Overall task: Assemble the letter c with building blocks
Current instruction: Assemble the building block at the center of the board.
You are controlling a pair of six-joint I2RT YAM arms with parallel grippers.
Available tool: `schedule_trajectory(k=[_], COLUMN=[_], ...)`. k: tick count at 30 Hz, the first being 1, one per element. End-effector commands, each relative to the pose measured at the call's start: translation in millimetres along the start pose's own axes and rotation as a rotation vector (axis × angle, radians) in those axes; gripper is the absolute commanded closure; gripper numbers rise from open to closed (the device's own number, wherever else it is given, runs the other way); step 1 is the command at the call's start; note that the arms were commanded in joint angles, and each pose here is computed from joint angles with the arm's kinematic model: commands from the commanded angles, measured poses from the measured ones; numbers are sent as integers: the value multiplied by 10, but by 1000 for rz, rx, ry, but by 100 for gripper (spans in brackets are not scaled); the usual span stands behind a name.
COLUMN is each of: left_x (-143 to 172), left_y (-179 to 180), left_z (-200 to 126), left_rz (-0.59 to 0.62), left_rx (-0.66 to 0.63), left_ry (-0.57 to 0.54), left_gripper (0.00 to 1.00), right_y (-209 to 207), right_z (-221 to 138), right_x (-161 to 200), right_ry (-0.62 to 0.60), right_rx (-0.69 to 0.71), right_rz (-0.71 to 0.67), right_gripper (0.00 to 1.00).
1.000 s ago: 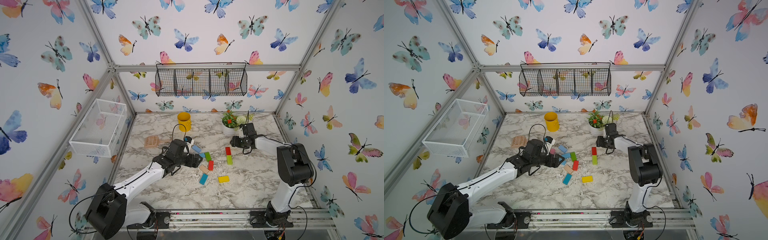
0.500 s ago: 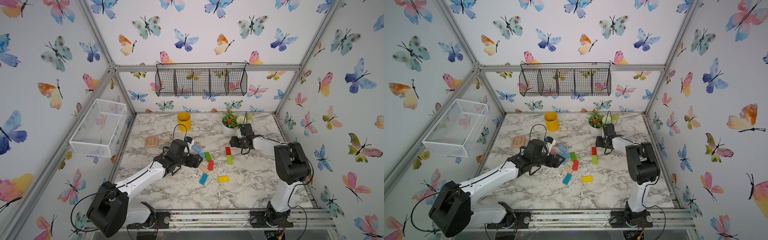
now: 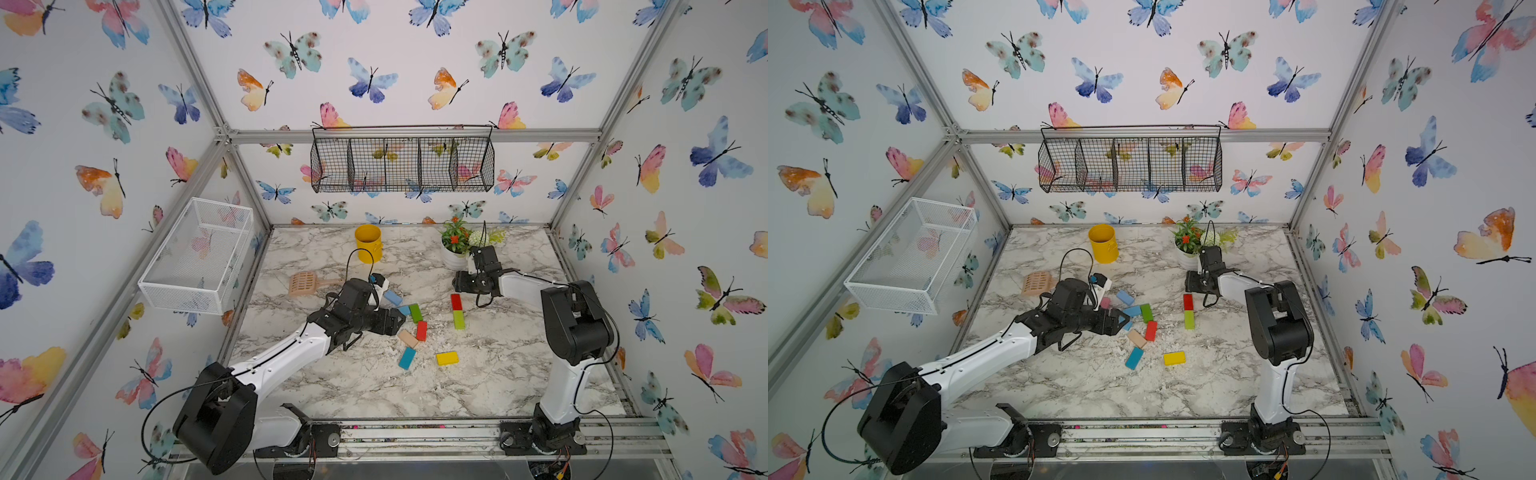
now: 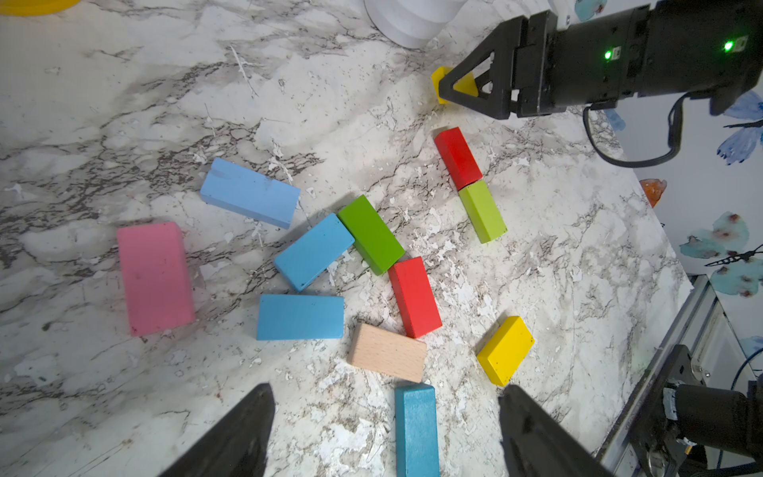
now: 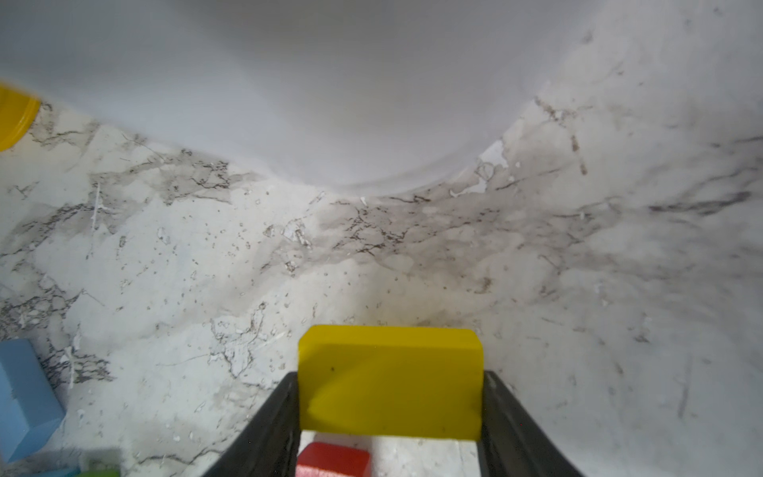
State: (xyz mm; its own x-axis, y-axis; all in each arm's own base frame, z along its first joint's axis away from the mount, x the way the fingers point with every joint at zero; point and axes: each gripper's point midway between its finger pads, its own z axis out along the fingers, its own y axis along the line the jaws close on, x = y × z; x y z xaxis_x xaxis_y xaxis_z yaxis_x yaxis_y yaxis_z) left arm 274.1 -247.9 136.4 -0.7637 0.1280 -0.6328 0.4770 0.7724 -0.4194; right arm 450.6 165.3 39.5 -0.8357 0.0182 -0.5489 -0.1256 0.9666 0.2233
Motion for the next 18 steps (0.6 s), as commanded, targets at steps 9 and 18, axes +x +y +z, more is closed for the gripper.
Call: schedule_trajectory(k=[9,18], left_x=[-53,-61], left_y=[-55,-56], left_z=[7,-8], left_rz=[9,10], left_rx=[12,11], left_ry=[5,0], left_gripper=[14,14], right_y=[-3,17], right_z=[73,-61], right_x=[68,40], right_ry=[23,-23], right_rx=[26,14], right_rz=[-32,5], right_gripper=[50,50])
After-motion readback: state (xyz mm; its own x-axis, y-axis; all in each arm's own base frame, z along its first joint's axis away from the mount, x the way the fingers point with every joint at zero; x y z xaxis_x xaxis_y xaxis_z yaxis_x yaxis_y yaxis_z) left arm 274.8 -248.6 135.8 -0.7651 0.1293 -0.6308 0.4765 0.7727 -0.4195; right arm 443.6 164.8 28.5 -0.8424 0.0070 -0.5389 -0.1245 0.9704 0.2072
